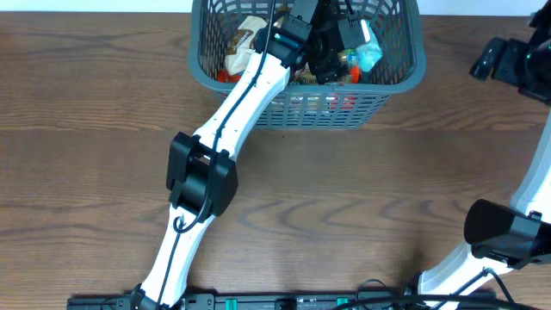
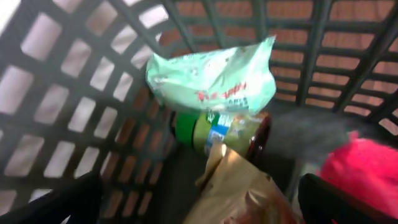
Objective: Pack container
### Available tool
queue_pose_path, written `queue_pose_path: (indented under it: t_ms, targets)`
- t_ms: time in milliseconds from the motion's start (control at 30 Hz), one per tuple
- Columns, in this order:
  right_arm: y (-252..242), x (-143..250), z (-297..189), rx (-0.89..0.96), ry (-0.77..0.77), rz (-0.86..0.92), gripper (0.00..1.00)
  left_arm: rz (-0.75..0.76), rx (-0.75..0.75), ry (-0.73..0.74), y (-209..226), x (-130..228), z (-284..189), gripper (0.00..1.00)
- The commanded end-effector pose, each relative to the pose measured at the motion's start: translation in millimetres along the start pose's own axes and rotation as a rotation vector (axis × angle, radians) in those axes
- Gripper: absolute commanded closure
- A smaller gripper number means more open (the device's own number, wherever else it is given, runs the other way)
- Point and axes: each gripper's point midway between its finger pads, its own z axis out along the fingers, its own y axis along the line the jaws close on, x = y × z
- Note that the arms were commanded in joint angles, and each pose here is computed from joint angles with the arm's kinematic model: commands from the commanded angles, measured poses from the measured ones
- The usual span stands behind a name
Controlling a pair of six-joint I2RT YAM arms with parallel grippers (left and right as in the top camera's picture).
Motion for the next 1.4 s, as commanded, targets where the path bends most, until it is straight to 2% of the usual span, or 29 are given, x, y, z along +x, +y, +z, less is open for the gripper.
queue_pose_path:
  t_ms: [0, 167, 333, 500, 667, 800, 900, 1033, 1233, 1367]
  targets:
    - [7, -11, -5, -0.017, -0.06, -0.041, 0.01, -0.021, -0.106, 0.022, 23, -15, -41, 0.02]
    - [18, -38, -8, -0.065, -0.172, -0.107, 0.01, -0.055, -0.215, 0.006, 54, -31, -110, 0.02]
    - [45, -57, -26, -0.212, -0.283, -0.195, 0.01, -0.221, -0.323, -0.033, 88, -30, -199, 0.02]
    - [82, -50, -63, -0.424, -0.35, -0.336, 0.01, -0.329, -0.327, 0.089, 78, 12, -278, 0.02]
    - [66, -32, -77, -0.326, -0.309, -0.197, 0.01, -0.564, -0.279, 0.243, 43, 60, -329, 0.01]
    - [55, -9, -87, -0.26, -0.258, -0.148, 0.01, -0.728, -0.303, 0.453, 18, 106, -354, 0.01]
    - [51, 13, -91, -0.238, -0.195, -0.13, 0.01, -0.774, -0.254, 0.55, -3, 123, -357, 0.01]
    - [45, 42, -86, -0.173, -0.085, -0.127, 0.01, -0.832, -0.237, 0.587, -12, 131, -353, 0.01]
    - [69, 70, -76, -0.167, -0.008, -0.196, 0.01, -0.884, -0.204, 0.65, -31, 141, -357, 0.01]
    - [69, 98, -61, -0.079, 0.062, -0.222, 0.01, -0.901, -0.193, 0.671, -48, 146, -366, 0.02]
